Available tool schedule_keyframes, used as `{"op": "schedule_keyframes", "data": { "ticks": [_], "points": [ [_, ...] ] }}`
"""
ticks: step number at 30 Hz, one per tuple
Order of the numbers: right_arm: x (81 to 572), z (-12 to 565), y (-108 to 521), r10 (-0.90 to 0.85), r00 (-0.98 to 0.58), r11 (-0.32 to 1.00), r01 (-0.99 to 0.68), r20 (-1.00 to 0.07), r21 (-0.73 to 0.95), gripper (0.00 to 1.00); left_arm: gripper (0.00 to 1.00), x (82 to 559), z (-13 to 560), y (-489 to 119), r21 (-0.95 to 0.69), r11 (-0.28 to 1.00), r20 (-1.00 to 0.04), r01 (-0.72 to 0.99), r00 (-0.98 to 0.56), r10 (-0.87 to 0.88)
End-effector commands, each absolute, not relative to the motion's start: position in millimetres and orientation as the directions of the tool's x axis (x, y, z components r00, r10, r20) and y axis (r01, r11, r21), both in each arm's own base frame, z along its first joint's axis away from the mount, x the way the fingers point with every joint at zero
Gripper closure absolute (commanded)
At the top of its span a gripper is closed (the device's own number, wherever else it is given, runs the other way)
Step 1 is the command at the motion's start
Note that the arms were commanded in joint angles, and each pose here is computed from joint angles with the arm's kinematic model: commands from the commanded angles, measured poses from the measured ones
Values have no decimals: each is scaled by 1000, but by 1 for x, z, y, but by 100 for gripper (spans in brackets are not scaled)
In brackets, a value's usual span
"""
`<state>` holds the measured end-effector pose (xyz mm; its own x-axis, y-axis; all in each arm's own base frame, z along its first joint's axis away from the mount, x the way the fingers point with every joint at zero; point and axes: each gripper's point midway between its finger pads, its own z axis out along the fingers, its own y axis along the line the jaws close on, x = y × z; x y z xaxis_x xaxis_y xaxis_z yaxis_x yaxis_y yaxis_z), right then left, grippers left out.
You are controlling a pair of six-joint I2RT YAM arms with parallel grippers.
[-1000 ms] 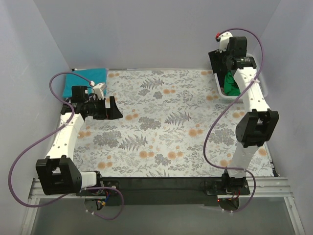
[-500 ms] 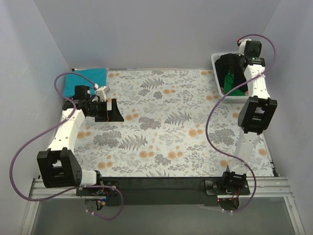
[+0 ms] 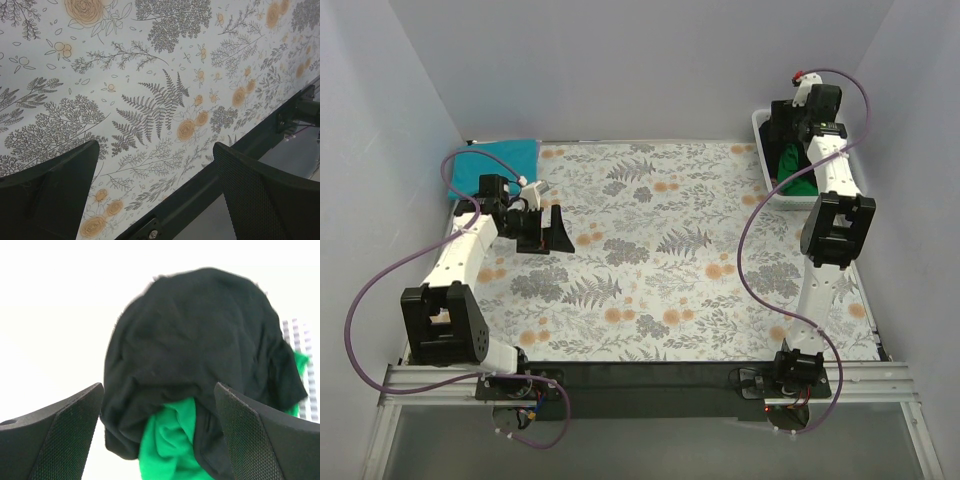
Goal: Fold and stack the t-shirts
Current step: Grab the tshirt from the pile
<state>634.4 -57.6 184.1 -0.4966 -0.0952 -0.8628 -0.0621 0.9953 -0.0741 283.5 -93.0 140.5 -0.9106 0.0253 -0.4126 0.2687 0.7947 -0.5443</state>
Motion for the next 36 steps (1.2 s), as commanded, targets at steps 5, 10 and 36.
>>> {"op": "schedule_keyframes", "data": {
  "ticks": [5, 10, 36],
  "points": [
    [660, 233, -49, -106, -317, 991, -114, -942, -74, 2, 2, 292, 165, -101, -558, 756, -482, 342, -875, 40],
    [665, 232, -62, -86, -299, 994, -90, -950, -62, 2, 2, 293, 178, -106, -576, 732, -514, 364, -858, 22],
    [674, 182, -67, -10, -353, 993, -117, -936, 34, 98, 2, 304, 188, -113, -605, 700, -528, 380, -849, 5]
  ]
}}
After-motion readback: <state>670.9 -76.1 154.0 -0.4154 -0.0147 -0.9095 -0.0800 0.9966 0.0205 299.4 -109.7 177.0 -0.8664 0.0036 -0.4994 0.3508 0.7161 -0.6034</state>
